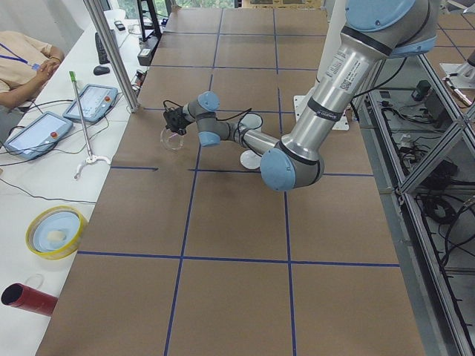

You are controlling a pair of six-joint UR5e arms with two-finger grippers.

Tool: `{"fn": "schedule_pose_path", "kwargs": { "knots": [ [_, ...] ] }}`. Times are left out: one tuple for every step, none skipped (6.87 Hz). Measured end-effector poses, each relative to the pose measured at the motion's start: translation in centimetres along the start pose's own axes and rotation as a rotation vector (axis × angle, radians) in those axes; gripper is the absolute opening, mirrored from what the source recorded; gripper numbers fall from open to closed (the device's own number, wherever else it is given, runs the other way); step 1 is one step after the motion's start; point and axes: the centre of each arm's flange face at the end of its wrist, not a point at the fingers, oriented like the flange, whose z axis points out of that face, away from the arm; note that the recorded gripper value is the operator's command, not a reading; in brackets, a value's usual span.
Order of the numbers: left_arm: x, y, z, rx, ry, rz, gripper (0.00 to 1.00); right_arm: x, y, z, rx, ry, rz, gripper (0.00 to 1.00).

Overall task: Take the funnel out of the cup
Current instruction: 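Lower the funnel onto the table farther from the robot and release it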

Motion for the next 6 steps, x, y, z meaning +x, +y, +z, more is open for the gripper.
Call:
{"fn": "schedule_pose_path", "kwargs": {
  "knots": [
    [-0.35, 0.09, 0.09, -0.004, 0.002, 0.001, 0.13, 0.01, 0.00, 0.01, 0.000, 0.000, 0.000, 1.00],
    [-0.60, 0.29, 0.14, -0.007, 0.001, 0.002, 0.48, 0.01, 0.00, 0.01, 0.000, 0.000, 0.000, 1.00],
    [-0.78, 0.42, 0.16, -0.010, 0.000, 0.004, 0.65, 0.01, 0.00, 0.01, 0.000, 0.000, 0.000, 1.00],
    [-0.94, 0.41, 0.14, -0.010, -0.002, 0.006, 0.73, 0.00, 0.00, 0.00, 0.000, 0.000, 0.000, 1.00],
    [-1.02, 0.42, 0.03, -0.012, -0.002, 0.012, 0.76, 0.00, 0.00, 0.00, 0.000, 0.000, 0.000, 1.00],
    [-0.68, 0.62, -0.30, -0.021, 0.000, 0.018, 0.76, 0.00, 0.00, 0.00, 0.000, 0.000, 0.000, 1.00]
  ]
}}
